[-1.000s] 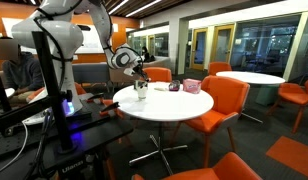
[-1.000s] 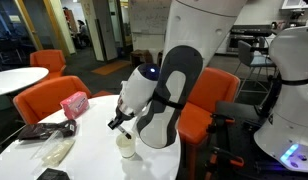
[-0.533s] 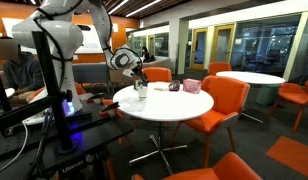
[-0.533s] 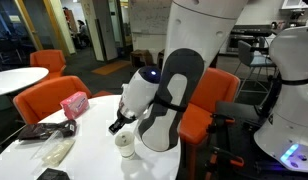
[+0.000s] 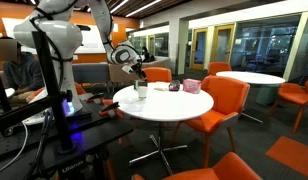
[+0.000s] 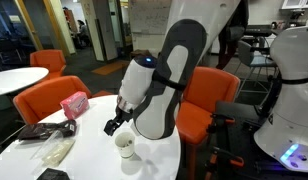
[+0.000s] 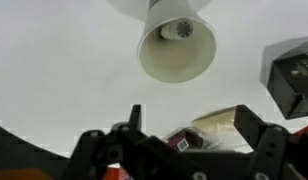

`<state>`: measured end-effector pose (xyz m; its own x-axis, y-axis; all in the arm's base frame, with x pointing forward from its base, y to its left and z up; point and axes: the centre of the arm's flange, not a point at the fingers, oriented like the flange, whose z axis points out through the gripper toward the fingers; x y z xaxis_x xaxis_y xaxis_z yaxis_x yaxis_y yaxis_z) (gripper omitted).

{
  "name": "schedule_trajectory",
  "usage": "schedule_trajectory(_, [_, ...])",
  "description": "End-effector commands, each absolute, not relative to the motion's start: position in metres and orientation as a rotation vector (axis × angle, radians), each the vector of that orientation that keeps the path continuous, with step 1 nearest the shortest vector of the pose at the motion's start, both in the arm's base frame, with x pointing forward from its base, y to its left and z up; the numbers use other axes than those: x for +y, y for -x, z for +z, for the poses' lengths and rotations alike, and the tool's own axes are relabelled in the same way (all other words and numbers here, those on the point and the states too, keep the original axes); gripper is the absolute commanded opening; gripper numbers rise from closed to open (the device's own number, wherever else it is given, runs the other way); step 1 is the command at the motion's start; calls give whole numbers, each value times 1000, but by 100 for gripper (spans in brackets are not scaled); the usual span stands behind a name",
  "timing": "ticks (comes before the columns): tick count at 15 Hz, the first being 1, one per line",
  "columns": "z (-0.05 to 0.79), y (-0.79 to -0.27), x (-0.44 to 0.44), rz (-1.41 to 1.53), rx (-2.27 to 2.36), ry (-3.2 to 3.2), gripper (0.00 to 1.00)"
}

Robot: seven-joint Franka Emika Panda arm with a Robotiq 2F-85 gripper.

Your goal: Put the marker in the cup

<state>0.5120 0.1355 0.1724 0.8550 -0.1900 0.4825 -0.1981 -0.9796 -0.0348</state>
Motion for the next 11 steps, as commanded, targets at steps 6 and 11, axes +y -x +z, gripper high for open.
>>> schedule_trajectory(6, [230, -527, 111, 260, -341, -3054, 100])
schedule_trajectory(11, [258, -536, 124, 151, -182, -3049, 100])
